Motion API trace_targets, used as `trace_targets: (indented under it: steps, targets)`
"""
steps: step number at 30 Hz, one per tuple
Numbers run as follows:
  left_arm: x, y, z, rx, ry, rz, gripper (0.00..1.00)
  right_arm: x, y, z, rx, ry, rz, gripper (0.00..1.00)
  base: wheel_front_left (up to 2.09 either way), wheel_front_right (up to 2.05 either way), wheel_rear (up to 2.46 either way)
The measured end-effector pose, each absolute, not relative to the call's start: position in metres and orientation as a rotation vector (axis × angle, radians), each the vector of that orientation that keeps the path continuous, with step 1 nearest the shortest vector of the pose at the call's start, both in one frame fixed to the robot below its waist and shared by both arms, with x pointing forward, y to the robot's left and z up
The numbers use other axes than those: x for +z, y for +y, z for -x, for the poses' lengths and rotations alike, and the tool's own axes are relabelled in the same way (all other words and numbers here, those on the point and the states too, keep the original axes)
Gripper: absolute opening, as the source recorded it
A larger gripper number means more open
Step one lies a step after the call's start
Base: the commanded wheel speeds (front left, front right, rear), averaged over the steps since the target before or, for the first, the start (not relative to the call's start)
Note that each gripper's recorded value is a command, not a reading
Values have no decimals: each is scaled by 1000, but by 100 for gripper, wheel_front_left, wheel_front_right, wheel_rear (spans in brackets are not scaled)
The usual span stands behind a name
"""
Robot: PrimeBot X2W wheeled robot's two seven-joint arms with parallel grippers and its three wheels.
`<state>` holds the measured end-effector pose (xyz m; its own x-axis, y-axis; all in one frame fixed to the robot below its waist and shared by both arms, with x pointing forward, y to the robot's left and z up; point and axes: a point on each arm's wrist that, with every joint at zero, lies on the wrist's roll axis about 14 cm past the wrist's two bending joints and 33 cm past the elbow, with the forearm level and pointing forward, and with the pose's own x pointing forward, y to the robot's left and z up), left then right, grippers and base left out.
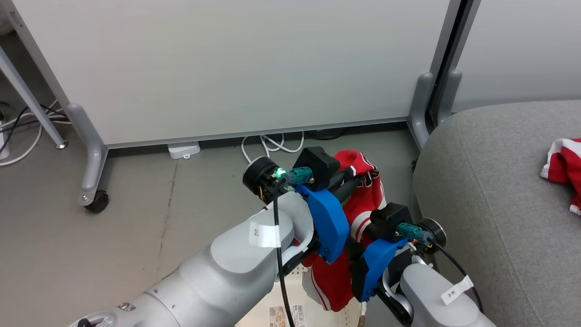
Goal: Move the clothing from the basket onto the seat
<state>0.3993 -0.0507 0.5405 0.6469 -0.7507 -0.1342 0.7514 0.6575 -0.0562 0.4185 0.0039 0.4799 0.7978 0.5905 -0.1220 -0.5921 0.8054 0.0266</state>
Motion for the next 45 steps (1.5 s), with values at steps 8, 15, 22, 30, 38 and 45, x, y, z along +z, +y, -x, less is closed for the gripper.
trace_targets:
  steps: [8, 15, 22, 30, 38, 45]
  targets:
    - [538, -51, -400, -852, 157, -8, 0, 483, -1, -422, 620, 120, 16, 0, 0, 0, 0]
    - [537, -51, -401, -850, 156, -12, 0, 484, -5, -423, 607, 116, 16, 0, 0, 0, 0]
    - [537, -52, -401, -849, 157, -12, 0, 486, -8, -423, 599, 107, 19, 0, 0, 0, 0]
    - [536, -51, -402, -845, 156, -11, 0, 485, -10, -421, 597, 106, 25, 0, 0, 0, 0]
    - [537, -53, -402, -846, 152, -12, 38, 485, -10, -419, 599, 108, 30, 0, 0, 0, 0]
    - [537, -52, -402, -842, 143, -12, 100, 483, -10, -417, 600, 112, 30, 0, 0, 0, 0]
